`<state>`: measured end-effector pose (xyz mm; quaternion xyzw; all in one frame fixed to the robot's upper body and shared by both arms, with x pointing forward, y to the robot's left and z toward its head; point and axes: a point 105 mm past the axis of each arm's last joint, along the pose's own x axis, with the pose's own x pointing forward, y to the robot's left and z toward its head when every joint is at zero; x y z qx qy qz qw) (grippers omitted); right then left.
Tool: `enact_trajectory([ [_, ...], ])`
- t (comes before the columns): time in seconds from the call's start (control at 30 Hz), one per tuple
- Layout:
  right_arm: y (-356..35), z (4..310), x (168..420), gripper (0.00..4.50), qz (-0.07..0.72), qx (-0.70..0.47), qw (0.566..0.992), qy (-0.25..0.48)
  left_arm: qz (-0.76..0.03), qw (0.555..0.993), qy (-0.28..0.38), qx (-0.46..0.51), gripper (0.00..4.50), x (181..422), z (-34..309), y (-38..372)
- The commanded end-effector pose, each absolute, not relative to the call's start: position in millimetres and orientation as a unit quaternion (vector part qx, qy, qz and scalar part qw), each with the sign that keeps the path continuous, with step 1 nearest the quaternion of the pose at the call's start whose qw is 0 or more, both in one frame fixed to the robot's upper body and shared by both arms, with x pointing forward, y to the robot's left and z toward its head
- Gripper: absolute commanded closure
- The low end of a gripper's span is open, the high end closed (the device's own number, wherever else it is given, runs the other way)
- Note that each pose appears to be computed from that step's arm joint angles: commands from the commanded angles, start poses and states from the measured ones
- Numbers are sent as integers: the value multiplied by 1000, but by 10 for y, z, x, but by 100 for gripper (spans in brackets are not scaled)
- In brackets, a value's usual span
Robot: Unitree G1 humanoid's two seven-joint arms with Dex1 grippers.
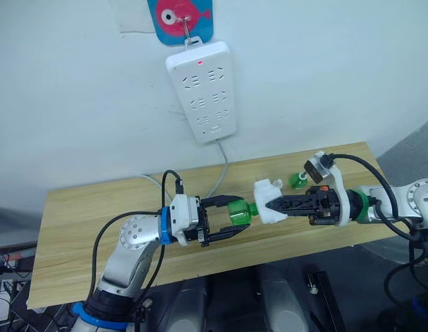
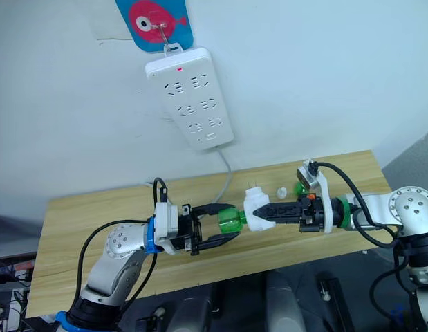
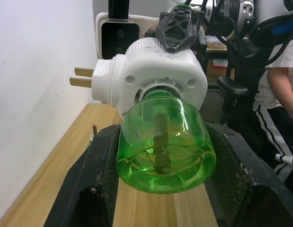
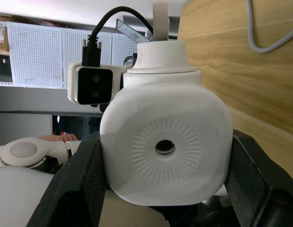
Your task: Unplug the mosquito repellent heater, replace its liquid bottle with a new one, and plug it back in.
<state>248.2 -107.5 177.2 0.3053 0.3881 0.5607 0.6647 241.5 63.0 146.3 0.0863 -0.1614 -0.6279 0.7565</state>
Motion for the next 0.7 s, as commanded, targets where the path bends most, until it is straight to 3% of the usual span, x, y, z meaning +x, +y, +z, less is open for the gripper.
enact_trajectory([
  [0.03,-894,1903,2241,154,626,278,620,382,-644,741,-171,81,224,2348,1486,528],
  [0.4,-823,1939,2283,154,634,290,617,366,-661,725,-183,71,224,2225,1524,449],
  [0.53,-840,1944,2243,154,648,308,592,369,-663,722,-186,68,224,2205,1546,441],
  [0.7,-793,1876,2245,154,637,297,602,378,-663,722,-183,77,224,2224,1522,437],
])
